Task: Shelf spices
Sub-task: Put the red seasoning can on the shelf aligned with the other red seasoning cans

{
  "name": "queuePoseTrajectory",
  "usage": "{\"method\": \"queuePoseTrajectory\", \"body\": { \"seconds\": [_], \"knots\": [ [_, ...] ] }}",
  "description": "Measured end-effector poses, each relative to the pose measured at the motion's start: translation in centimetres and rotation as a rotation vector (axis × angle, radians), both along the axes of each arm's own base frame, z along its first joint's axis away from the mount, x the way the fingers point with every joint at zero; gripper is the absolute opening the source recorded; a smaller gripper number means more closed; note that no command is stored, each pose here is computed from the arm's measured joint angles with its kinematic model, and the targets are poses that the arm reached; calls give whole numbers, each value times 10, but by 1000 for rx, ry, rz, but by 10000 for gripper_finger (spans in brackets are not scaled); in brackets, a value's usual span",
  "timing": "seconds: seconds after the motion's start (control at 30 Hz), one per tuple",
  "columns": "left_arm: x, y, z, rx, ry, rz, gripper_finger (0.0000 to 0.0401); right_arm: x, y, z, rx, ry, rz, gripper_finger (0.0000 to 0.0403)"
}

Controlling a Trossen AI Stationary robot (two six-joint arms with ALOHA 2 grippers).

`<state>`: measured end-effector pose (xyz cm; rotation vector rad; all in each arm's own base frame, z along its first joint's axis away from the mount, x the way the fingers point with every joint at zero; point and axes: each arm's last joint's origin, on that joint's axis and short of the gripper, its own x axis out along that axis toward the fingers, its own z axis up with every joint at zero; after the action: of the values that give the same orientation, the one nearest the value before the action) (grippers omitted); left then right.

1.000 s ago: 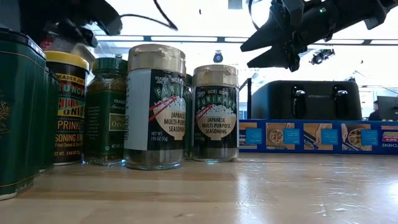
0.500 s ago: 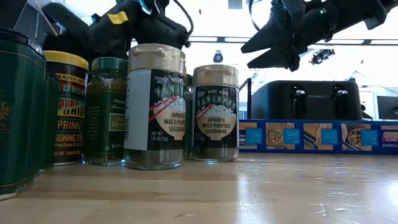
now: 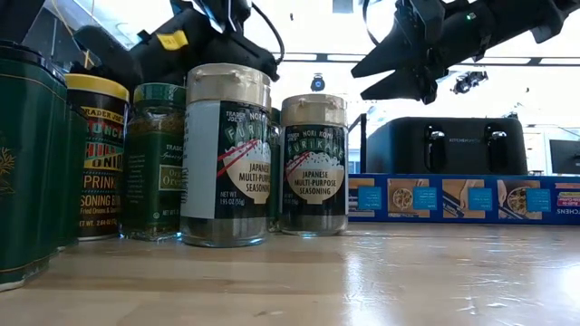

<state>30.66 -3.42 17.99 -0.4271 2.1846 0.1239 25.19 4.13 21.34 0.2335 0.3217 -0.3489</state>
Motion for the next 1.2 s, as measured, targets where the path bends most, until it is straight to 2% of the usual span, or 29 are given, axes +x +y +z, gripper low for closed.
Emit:
{"method": "queuePoseTrajectory", "body": {
  "seconds": [0.17,0.3,0.43,0.73,0.93,1.2],
  "knots": [
    [-7,-9,18,15,-49,8,223,0,0,0,-3,1,1,275],
    [-14,-23,34,20,-63,85,224,0,0,0,-17,6,6,275],
    [-21,-46,39,6,-18,163,224,0,0,0,-39,13,15,275],
    [-56,-85,14,-78,270,283,225,1,0,3,-136,9,53,275],
    [-71,-82,-3,-28,370,327,225,2,0,4,-171,15,65,275],
    [-78,-66,-25,-20,353,320,237,2,1,4,-177,18,82,275]
  ]
}}
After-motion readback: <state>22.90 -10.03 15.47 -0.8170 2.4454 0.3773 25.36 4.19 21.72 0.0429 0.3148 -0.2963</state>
